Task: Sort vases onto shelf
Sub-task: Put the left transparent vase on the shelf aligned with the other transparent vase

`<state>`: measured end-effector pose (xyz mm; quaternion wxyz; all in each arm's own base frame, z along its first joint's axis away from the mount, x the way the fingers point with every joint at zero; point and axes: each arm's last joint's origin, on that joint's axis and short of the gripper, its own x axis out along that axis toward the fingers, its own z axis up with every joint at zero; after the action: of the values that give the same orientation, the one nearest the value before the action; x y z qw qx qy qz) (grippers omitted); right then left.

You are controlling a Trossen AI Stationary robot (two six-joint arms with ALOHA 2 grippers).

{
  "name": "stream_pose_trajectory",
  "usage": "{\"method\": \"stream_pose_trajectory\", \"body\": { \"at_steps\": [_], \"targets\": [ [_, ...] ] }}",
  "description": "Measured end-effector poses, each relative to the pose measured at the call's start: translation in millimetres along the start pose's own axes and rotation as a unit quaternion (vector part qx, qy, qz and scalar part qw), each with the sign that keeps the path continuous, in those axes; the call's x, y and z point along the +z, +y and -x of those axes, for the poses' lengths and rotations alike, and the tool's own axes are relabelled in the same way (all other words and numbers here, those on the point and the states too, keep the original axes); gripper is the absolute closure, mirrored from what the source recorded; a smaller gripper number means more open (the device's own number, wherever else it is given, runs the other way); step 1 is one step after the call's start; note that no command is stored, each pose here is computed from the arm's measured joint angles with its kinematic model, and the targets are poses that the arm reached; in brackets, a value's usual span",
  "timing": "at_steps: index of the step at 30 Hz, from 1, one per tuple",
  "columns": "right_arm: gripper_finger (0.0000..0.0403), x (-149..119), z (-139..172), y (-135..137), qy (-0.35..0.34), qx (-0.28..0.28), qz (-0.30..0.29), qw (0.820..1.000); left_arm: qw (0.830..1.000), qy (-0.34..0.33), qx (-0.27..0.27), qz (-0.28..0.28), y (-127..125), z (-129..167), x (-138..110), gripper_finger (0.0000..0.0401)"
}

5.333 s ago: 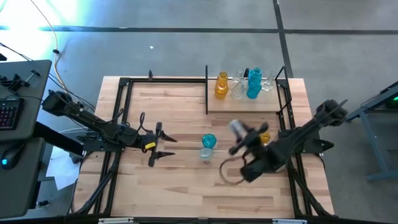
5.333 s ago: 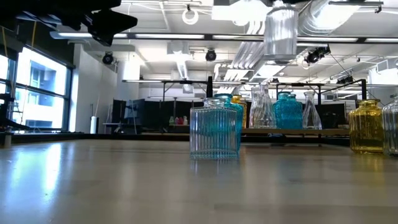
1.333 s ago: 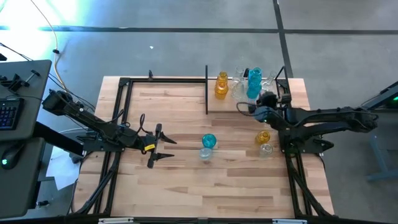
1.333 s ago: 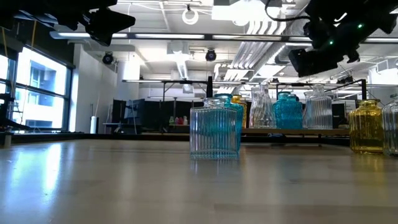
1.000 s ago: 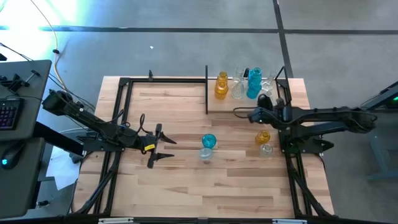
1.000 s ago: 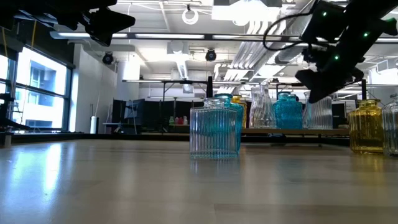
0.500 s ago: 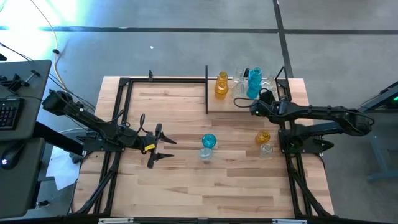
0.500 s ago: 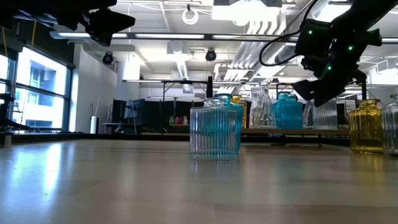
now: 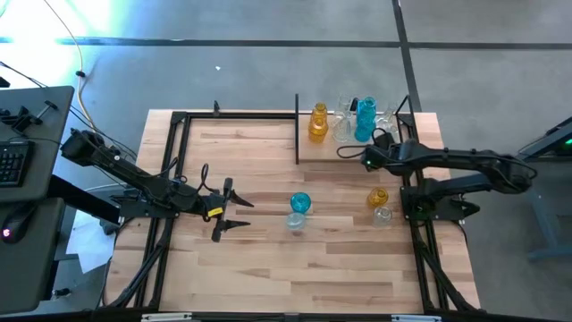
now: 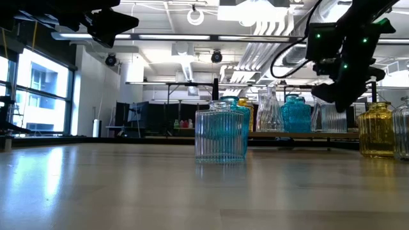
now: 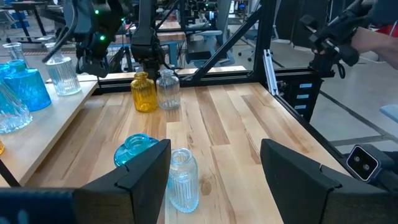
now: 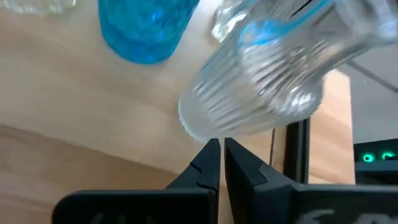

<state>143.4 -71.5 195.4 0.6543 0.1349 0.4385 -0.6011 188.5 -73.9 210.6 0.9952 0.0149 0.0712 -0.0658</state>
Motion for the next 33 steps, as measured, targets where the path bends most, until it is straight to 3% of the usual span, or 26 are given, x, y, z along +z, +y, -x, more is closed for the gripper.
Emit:
{"method": "stream_pose_trajectory", "body": {
  "at_steps": [10,13,19,25,33],
  "targets": [
    [0.0399,-2,-5,2,0.030,0.002,0.027,0.999,0.999,0.012,0.024,-0.024,7,-1,-2,0.0170],
    [0.0399,-1,-6,1,0.032,0.000,0.026,0.999,0.999,0.013,0.033,-0.017,17,-3,-2,0.0199],
    [0.0399,4,-10,-1,0.029,-0.003,0.023,0.999,1.000,0.015,0.026,-0.007,36,-6,-4,0.0301],
    [0.0399,12,-16,-4,0.013,-0.009,0.005,1.000,0.999,0.001,0.054,0.003,52,-6,-1,0.0389],
    [0.0399,17,-21,-10,-0.003,-0.045,-0.002,0.999,0.997,-0.004,0.072,0.007,60,-6,-1,0.0388]
  ]
}}
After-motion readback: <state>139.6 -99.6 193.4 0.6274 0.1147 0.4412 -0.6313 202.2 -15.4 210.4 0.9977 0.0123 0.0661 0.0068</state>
